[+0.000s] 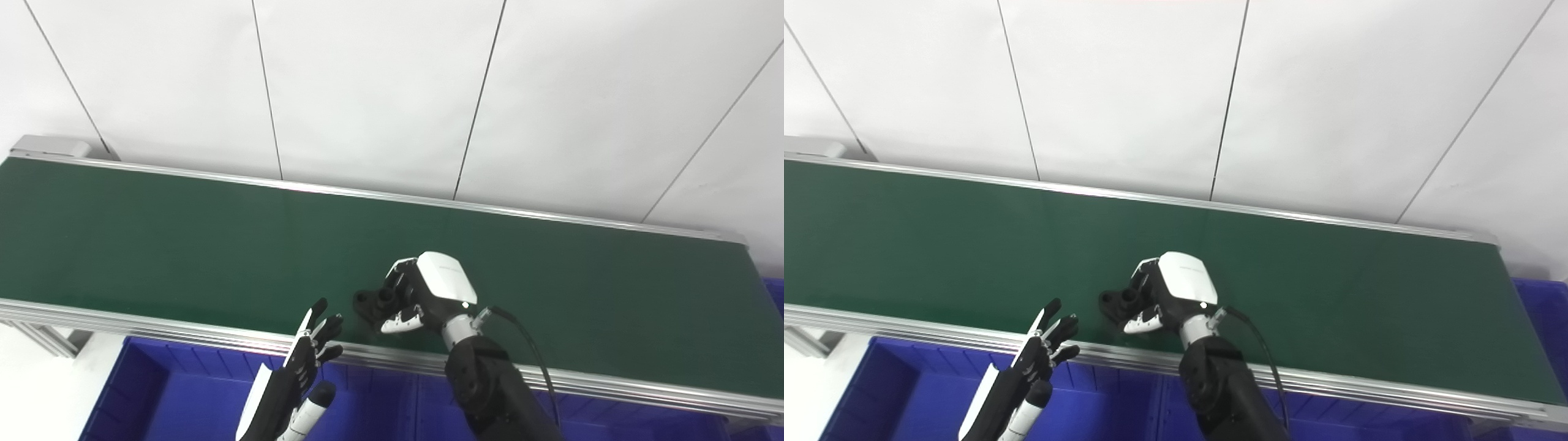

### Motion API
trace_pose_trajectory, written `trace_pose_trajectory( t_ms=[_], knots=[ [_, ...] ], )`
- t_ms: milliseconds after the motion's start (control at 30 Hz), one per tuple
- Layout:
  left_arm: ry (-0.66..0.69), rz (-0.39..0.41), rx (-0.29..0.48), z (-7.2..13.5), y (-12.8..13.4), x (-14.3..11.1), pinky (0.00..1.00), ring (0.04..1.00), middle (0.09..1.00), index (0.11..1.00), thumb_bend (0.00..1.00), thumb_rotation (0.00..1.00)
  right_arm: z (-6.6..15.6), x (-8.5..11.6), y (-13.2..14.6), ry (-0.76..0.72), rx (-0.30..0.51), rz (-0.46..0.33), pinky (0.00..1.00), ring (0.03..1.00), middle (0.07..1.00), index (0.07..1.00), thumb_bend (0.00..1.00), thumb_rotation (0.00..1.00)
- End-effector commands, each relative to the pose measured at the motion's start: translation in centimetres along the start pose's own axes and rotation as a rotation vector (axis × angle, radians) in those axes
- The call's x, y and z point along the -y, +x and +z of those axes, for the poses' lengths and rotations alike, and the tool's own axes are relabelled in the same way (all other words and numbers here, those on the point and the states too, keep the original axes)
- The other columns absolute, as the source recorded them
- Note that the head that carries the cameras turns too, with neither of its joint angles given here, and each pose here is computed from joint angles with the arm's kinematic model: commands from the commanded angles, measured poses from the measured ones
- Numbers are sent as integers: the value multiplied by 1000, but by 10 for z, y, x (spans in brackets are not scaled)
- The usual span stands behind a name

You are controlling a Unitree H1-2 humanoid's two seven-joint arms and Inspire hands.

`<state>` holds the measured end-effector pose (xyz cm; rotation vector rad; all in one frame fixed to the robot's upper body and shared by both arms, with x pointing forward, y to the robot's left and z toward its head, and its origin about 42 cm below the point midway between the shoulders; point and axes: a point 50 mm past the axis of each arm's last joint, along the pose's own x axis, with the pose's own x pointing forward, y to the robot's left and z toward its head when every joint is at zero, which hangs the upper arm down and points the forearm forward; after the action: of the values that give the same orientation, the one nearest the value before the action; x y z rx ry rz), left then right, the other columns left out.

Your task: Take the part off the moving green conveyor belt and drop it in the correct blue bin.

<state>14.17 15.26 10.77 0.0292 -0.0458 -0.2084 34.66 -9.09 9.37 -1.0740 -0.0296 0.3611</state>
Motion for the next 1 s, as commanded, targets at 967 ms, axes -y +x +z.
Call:
trace_pose_trajectory(
  t_ms=[967],
  knots=[
    [8, 11, 17, 11, -2, -6, 823, 898, 903, 1000, 760, 949, -18, 6, -30, 67, -57, 32, 251, 333, 406, 518, 520, 0]
  ],
)
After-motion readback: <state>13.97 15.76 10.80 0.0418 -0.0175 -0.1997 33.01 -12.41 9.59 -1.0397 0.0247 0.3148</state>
